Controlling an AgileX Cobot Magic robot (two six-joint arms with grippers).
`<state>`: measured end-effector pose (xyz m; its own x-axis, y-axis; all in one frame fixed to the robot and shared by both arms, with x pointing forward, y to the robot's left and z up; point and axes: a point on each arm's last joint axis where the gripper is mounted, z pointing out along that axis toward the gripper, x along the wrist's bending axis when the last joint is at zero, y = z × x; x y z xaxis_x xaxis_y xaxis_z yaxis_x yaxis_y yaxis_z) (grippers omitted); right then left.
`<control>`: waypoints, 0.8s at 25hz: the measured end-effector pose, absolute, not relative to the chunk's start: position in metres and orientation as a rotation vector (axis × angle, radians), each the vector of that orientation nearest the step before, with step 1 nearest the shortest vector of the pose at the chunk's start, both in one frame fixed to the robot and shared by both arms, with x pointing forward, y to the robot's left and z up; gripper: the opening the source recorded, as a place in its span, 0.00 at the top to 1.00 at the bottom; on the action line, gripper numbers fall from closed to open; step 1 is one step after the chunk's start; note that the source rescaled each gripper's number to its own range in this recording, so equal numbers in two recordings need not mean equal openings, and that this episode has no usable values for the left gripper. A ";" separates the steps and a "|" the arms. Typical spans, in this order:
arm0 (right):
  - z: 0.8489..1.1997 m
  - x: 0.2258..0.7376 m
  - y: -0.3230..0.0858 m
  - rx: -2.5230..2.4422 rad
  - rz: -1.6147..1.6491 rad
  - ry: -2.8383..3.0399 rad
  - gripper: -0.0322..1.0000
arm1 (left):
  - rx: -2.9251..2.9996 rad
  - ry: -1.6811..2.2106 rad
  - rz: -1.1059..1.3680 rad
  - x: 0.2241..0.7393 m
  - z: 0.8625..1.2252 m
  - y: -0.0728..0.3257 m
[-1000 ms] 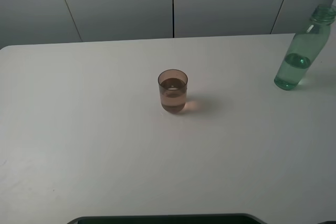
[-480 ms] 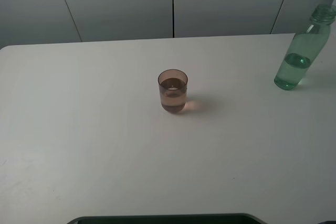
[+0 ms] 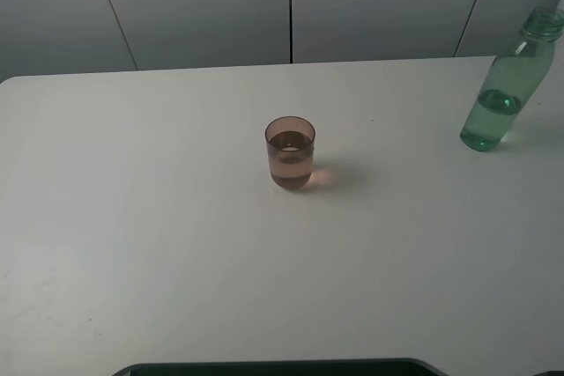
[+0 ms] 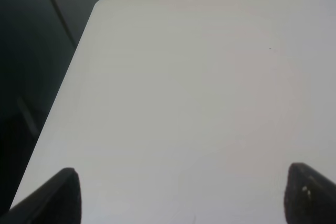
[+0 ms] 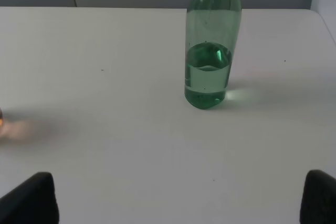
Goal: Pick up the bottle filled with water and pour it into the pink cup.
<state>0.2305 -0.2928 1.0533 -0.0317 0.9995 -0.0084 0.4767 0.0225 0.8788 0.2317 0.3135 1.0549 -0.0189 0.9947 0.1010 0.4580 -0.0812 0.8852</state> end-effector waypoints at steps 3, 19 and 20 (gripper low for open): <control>1.053 0.230 -0.293 1.539 0.941 1.596 0.00 | 1.607 1.540 1.049 0.232 1.055 0.313; 1.053 0.230 -0.293 1.536 0.939 1.598 0.00 | 1.609 1.539 1.050 0.232 1.055 0.313; 1.053 0.230 -0.293 1.536 0.939 1.598 0.00 | 1.609 1.538 1.050 0.232 1.055 0.313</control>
<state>0.2305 -0.2928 1.0533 -0.0334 0.9994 -0.0114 0.4766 0.0259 0.8788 0.2317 0.3135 1.0549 -0.0179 0.9945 0.1029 0.4581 -0.0833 0.8850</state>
